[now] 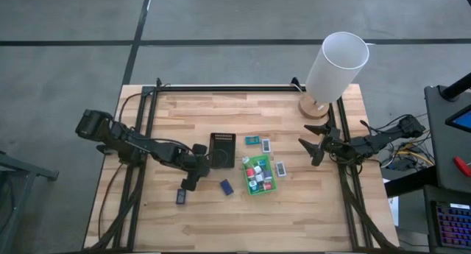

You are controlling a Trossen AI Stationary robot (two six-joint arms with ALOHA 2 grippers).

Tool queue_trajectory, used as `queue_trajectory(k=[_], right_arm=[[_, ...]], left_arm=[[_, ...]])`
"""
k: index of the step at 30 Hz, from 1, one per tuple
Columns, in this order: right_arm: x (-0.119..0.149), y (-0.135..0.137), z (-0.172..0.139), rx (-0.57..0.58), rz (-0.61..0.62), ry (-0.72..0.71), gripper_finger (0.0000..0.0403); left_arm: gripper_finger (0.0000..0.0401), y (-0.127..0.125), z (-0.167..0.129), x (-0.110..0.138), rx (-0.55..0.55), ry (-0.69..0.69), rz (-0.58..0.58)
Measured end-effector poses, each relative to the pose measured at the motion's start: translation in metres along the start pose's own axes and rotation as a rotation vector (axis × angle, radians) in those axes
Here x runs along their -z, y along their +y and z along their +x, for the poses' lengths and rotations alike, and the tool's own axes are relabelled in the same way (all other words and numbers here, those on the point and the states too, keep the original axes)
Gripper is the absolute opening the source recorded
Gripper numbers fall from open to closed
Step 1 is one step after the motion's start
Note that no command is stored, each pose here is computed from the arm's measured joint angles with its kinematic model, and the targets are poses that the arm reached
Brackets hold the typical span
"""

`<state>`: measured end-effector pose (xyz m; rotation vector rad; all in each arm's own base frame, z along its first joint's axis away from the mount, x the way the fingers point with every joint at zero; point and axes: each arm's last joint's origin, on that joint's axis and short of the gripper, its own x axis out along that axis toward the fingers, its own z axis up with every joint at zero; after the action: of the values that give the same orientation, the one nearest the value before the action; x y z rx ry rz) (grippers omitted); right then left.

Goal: Pick & Place Office items
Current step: Put the black digital clock into the black bin

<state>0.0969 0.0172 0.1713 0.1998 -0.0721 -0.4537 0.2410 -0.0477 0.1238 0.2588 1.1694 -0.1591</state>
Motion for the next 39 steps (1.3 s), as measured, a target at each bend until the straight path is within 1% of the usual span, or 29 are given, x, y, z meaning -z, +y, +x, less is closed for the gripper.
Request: queue_trajectory(k=[5,7,15,23,31,39], right_arm=[[0.000,0.000,0.000,0.000,0.000,0.000,0.0327],[0.000,0.000,0.000,0.000,0.000,0.000,0.0327],[0.000,0.000,0.000,0.000,0.000,0.000,0.0327],[0.000,0.000,0.000,0.000,0.000,0.000,0.0327],[0.000,0.000,0.000,0.000,0.000,0.000,0.0327],[0.000,0.000,0.000,-0.001,0.000,0.000,0.0327]], left_arm=[[0.0156,0.000,0.000,0.000,-0.016,0.000,-0.027],[0.0146,0.001,0.000,0.000,-0.024,-0.002,-0.031],[0.0159,0.001,0.000,0.000,-0.030,-0.002,-0.042],[0.0160,0.002,-0.005,0.003,-0.051,0.009,-0.133],[0.0157,0.004,-0.026,0.002,-0.057,-0.053,-0.160],[0.0158,0.008,-0.052,0.005,-0.134,-0.107,-0.199]])
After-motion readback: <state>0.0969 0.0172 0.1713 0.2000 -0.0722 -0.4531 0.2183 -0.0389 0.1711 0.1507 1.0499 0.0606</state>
